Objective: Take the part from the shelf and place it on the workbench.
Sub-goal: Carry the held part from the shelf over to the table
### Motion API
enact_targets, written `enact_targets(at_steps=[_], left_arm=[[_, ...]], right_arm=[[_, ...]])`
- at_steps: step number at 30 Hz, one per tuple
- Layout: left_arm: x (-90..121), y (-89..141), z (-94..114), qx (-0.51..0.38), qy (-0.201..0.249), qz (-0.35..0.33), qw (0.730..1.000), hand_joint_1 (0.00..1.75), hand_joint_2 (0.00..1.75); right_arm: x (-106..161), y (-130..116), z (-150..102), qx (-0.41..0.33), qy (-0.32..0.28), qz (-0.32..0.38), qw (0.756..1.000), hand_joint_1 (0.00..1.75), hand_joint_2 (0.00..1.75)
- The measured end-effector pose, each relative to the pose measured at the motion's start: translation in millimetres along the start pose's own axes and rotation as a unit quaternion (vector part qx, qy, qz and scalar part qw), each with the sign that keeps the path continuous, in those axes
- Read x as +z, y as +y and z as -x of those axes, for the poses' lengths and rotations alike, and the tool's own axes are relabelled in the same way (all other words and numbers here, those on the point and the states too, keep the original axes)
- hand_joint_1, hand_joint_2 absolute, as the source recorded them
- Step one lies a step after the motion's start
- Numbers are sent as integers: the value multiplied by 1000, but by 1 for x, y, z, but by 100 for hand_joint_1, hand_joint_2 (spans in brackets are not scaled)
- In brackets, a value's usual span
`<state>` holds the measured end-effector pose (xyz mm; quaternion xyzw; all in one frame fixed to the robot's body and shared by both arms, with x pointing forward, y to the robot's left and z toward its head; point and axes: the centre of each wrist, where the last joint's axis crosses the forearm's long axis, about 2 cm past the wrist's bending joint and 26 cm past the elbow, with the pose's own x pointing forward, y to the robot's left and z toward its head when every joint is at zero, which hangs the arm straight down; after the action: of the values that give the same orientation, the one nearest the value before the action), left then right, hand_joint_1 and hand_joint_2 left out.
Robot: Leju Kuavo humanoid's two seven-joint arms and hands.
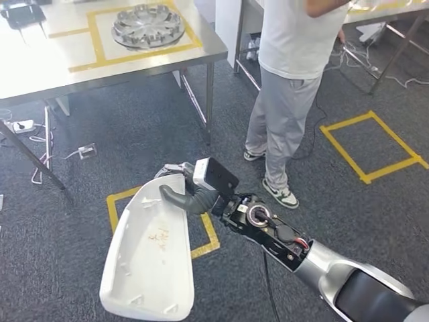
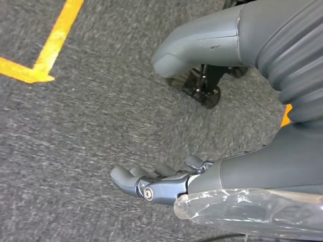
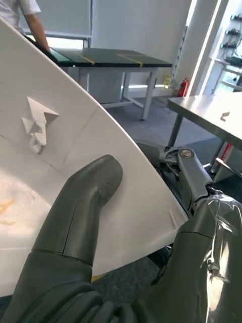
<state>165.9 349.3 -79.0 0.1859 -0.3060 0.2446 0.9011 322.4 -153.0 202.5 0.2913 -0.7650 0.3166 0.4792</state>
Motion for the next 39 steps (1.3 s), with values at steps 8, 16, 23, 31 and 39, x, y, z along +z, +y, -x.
enact_targets(at_steps=[8,16,23,31,39], left_arm=[[1,-1,1,0,1,1,1000,0,175],[0,-2,0,0,0,2,1000,0,175],[0,1,1,-1,1,0,1000,0,175],[0,0,-1,-1,-1,1,1000,0,175],[0,-2,-1,-2,-2,3,1000,0,175]], right_arm=[[2,2,2,-3,3,1,1000,175,175],[1,0,0,0,0,2,1000,175,175],[2,1,1,-2,2,2,1000,175,175],[1,1,-1,0,-2,2,1000,175,175],[4,2,1,-2,3,4,1000,175,175]])
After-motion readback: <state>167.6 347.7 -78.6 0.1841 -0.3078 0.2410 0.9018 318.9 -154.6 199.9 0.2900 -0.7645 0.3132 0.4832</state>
